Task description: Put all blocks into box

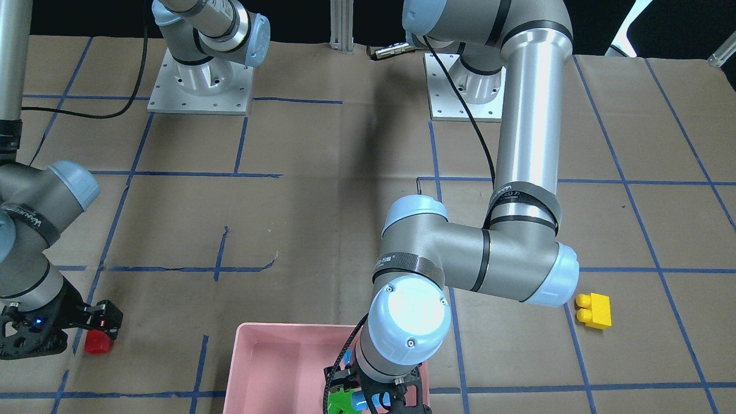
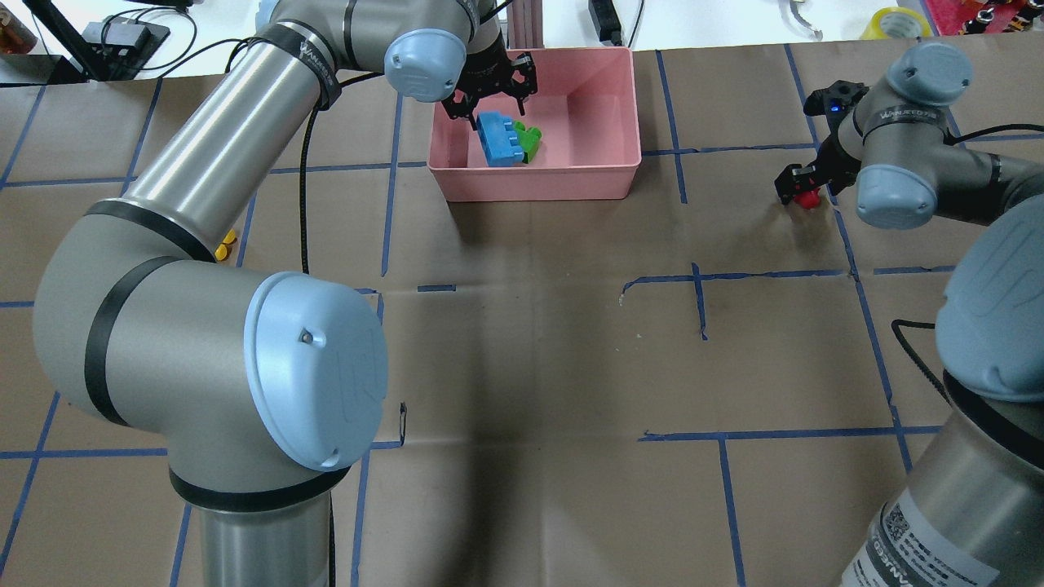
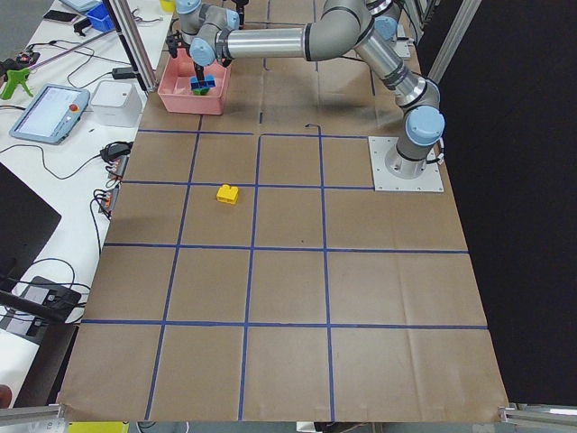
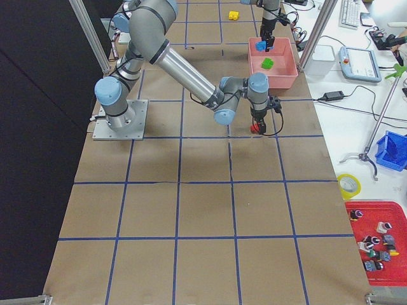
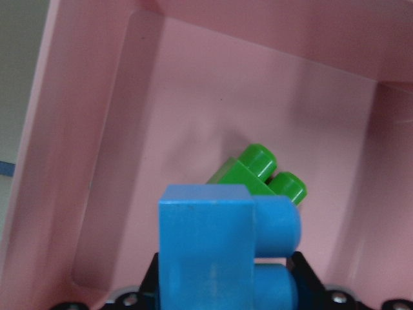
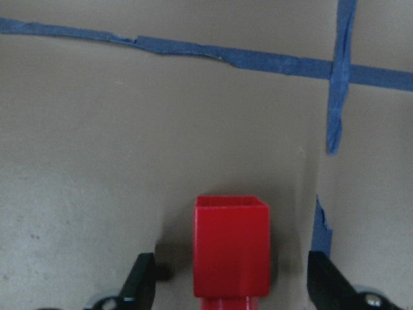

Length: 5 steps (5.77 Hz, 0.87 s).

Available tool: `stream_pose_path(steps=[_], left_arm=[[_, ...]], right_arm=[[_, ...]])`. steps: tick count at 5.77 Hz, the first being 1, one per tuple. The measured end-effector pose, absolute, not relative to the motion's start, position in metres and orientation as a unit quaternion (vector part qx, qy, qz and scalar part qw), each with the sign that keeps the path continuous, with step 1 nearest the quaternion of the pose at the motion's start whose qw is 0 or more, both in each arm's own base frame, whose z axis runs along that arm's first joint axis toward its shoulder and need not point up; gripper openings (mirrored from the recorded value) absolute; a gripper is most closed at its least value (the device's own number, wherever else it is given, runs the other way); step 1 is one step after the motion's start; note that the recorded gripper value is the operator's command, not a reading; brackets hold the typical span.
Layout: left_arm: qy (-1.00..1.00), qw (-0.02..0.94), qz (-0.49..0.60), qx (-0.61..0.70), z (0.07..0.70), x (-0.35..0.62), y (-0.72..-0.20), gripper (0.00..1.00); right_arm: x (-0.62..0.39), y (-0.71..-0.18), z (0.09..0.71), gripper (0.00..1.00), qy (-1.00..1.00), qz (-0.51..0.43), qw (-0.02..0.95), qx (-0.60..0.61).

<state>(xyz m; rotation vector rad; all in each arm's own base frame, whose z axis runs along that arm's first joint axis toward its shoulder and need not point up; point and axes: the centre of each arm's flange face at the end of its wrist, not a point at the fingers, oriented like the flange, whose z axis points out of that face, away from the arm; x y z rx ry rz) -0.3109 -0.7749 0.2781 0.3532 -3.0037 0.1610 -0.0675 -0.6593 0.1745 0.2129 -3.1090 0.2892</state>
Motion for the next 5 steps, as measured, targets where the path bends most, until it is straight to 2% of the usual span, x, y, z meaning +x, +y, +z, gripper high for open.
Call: stream_pose_path(steps=[1,3,5], left_arm=[[-0.989,0.061,0.068,0.117,0.302,-0.307,-0.773,0.99],[-0.989,0.059,0.081,0.111,0.393,-0.255,-0.756,0.99],[-0.996,0.039,0.051,0.066,0.462,-0.142,-0.722,0.99]], right_arm=[[-0.067,-0.659,0.176,0.09,-0.993,0.093,0.006,0.066],[-0.068,-0.660,0.183,0.07,-0.993,0.095,0.008,0.064],[-0.068,-0.660,0.187,0.07,-0.993,0.097,0.008,0.064]])
